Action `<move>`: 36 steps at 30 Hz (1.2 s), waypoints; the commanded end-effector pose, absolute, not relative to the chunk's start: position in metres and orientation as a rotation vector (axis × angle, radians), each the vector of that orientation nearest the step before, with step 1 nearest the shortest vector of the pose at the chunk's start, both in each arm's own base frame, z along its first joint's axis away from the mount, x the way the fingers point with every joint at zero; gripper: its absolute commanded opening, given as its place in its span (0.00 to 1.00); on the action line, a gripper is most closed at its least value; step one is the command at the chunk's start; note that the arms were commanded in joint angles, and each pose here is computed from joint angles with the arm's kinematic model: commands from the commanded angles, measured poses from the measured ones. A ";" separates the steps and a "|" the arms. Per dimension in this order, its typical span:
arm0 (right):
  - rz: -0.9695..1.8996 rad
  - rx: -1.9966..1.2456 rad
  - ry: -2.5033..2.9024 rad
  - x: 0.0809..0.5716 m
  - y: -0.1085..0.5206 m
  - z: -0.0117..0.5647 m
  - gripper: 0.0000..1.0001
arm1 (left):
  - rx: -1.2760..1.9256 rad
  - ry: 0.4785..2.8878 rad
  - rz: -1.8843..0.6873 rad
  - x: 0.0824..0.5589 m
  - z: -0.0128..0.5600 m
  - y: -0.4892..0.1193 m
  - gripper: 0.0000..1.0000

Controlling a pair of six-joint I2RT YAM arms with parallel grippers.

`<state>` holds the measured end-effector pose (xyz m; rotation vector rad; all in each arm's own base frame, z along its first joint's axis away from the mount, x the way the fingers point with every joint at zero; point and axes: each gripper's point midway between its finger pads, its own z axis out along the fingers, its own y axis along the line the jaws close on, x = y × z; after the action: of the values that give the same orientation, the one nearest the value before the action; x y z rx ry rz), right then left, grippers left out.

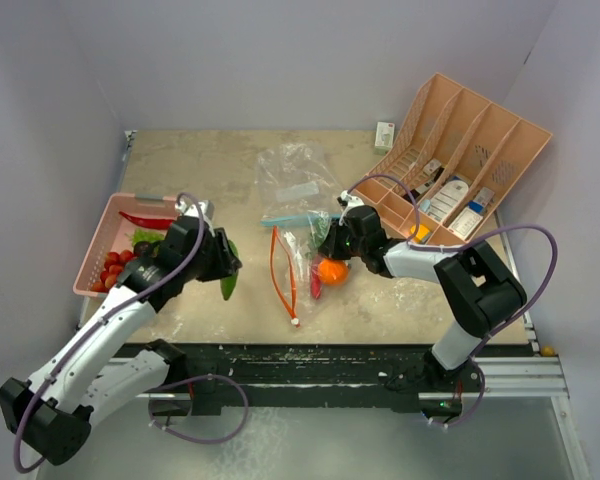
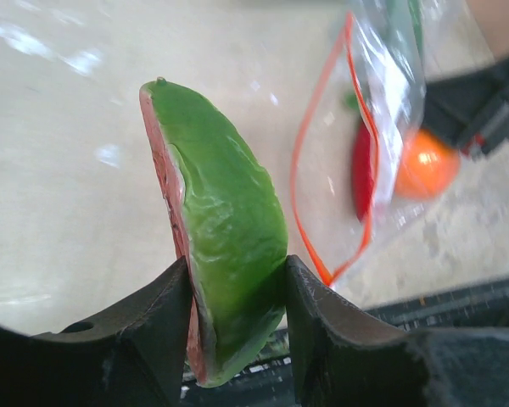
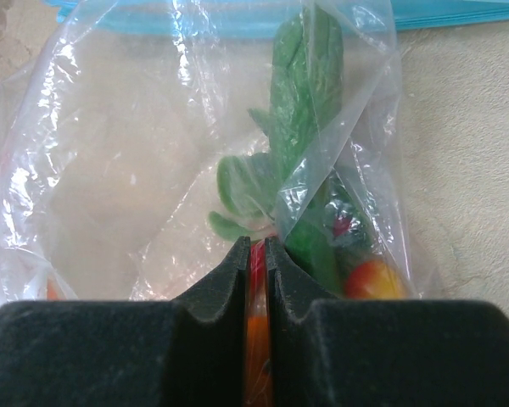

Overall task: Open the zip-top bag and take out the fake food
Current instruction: Place the fake fruit in the bin.

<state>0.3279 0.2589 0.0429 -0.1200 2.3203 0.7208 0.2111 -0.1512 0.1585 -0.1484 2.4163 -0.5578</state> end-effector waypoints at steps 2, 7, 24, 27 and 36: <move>0.698 -0.126 2.351 0.322 0.254 0.037 0.13 | -0.373 2.269 -0.167 0.241 0.187 -0.081 0.43; 0.686 -0.147 2.344 0.322 0.253 0.041 0.13 | -0.573 2.102 -0.082 0.271 0.206 -0.037 0.40; 0.666 -0.153 2.372 0.309 0.243 0.024 0.13 | -1.194 1.749 -0.255 0.362 0.193 0.075 0.36; 0.651 -0.155 2.374 0.310 0.240 0.023 0.13 | -1.243 1.703 -0.240 0.369 0.192 0.090 0.36; 0.641 -0.156 2.384 0.313 0.240 0.019 0.13 | -1.206 1.703 -0.280 0.386 0.196 0.105 0.87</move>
<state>0.3240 0.2529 0.0391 -0.1350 2.3087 0.7083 0.3654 0.1027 0.1537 -1.3016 1.8016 -0.1920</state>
